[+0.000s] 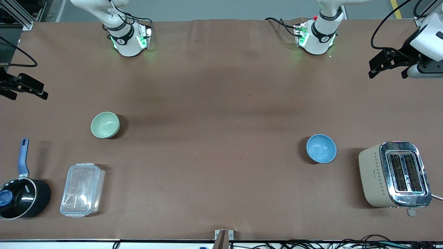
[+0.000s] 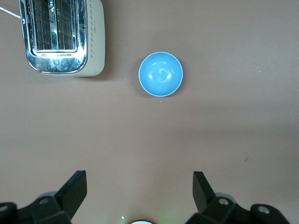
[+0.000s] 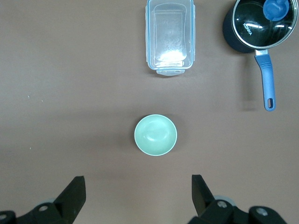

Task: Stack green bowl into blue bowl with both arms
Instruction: 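Reach the right gripper to the green bowl while the left gripper reaches the blue bowl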

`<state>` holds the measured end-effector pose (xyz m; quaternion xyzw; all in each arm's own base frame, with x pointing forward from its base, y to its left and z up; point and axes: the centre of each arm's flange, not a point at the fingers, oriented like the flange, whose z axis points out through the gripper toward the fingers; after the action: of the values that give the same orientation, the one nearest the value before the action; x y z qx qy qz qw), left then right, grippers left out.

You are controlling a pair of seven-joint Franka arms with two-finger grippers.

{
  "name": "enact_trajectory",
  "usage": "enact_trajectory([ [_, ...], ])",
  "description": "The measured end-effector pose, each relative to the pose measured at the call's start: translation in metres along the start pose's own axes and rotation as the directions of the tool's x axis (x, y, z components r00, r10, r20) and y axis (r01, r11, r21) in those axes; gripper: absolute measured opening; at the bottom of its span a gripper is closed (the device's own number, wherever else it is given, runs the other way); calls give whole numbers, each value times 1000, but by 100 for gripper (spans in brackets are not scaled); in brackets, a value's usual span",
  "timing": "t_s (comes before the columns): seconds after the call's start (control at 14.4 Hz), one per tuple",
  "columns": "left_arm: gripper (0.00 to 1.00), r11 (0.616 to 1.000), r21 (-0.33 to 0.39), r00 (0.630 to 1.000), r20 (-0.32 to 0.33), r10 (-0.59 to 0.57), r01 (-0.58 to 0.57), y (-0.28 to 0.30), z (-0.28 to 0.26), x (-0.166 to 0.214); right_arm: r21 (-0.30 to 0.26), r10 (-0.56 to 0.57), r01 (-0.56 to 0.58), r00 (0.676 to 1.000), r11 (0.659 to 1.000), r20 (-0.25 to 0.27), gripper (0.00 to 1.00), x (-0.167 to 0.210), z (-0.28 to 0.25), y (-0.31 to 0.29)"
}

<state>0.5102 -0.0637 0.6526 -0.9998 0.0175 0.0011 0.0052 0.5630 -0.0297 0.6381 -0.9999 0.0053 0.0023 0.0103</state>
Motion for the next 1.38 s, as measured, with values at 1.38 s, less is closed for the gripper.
enact_trajectory([
  [1.38,100,1000,15,1000,10,16,-17,-6,273,78,-21,-125,125,992,992,-2,98,-12,263,73],
])
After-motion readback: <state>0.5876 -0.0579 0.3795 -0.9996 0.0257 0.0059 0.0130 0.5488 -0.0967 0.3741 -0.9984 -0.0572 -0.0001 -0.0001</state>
